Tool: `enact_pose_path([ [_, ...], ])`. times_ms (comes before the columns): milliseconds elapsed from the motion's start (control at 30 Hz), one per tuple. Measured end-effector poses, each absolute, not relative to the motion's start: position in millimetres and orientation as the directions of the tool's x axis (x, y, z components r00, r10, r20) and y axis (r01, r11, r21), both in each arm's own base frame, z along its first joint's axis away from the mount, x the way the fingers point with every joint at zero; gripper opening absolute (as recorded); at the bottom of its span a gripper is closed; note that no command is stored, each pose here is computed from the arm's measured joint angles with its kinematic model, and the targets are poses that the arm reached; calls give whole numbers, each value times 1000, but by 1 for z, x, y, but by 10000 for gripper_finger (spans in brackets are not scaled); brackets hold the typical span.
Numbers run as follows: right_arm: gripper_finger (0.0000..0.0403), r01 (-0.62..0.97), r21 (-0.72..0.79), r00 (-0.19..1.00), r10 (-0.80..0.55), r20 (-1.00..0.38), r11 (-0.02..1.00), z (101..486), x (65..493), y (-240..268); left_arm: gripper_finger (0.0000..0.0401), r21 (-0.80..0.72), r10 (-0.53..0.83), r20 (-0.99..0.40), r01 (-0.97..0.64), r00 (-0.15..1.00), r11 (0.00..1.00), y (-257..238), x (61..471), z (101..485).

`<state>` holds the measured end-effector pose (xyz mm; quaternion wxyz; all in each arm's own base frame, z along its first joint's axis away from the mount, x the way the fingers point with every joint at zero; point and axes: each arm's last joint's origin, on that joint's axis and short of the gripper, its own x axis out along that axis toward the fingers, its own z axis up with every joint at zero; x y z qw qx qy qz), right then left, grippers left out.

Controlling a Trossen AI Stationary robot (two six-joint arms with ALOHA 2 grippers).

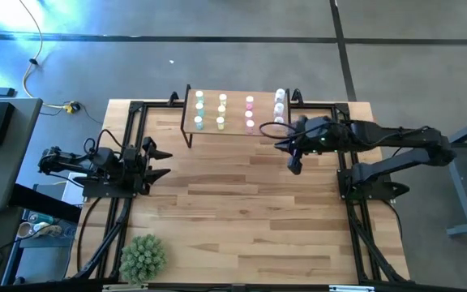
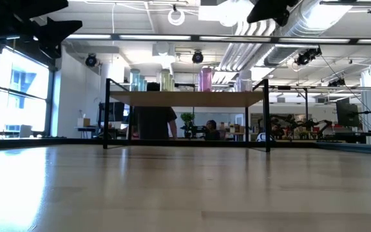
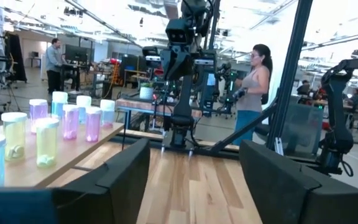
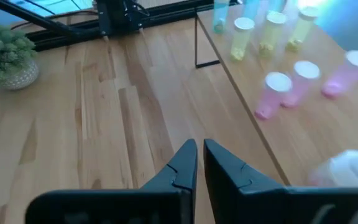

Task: Pick and place medicine bottles onto shelf by color
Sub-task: Return to Home Position

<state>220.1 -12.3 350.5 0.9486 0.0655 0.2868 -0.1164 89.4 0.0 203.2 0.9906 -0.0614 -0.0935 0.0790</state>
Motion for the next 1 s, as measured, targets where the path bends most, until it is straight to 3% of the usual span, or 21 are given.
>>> enact_pose_path([
  [233, 21, 289, 18, 838, -243, -489, 957, 338, 184, -1, 173, -137, 167, 181, -144, 969, 980, 0, 89, 204],
  [667, 21, 151, 82, 968, -131, -216, 985, 287, 138, 14, 12, -109, 131, 165, -113, 978, 988, -1, 90, 202],
  [1000, 21, 136, 53, 981, -127, -147, 989, 253, 119, 11, 5, -108, 89, 132, -75, 987, 991, -2, 90, 199],
])
